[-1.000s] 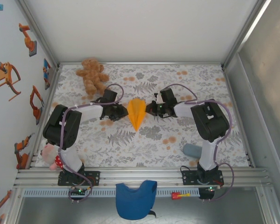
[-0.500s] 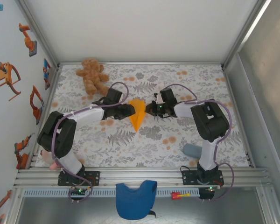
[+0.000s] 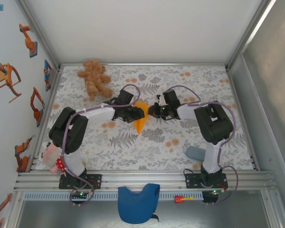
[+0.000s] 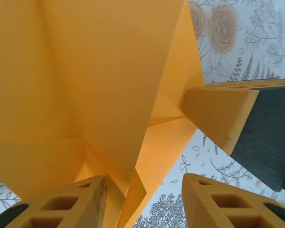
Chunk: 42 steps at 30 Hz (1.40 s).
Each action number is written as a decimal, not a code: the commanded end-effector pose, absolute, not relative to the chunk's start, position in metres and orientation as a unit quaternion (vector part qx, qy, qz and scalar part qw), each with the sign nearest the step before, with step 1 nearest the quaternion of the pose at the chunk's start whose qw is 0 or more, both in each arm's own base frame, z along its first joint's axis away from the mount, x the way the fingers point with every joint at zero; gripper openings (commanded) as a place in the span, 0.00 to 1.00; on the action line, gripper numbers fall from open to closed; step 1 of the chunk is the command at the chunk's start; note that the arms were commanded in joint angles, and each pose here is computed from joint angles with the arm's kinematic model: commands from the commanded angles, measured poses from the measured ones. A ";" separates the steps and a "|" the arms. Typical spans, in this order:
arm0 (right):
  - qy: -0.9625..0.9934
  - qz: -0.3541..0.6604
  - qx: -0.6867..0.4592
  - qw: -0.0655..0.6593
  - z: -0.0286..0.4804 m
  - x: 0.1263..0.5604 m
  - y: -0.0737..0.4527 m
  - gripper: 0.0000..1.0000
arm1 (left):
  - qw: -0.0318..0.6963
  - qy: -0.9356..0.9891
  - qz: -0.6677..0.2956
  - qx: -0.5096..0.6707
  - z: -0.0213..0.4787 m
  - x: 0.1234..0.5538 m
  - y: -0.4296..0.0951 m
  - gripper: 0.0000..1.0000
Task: Fold a paper plane with a square sheet of paper (pick it up from the middle)
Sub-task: Move the paper plane to the top-center of the table.
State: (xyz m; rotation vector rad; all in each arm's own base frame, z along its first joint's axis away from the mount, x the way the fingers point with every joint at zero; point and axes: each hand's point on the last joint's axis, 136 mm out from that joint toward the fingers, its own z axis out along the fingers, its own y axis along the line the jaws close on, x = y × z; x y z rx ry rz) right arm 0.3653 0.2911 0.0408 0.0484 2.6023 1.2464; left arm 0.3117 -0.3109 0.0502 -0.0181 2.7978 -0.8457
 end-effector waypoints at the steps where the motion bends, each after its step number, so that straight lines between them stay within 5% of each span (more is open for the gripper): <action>1: 0.893 0.431 0.019 0.127 0.039 0.368 0.291 0.00 | 0.091 0.969 -0.228 -0.017 0.036 0.305 -0.300 0.46; 30: 0.894 0.429 0.023 0.130 0.047 0.367 0.288 0.00 | 0.099 0.990 -0.096 0.015 0.022 0.305 -0.304 0.24; 42: 0.920 0.301 0.058 0.243 0.093 0.375 0.215 0.40 | 0.151 0.985 -0.075 0.044 0.052 0.322 -0.293 0.12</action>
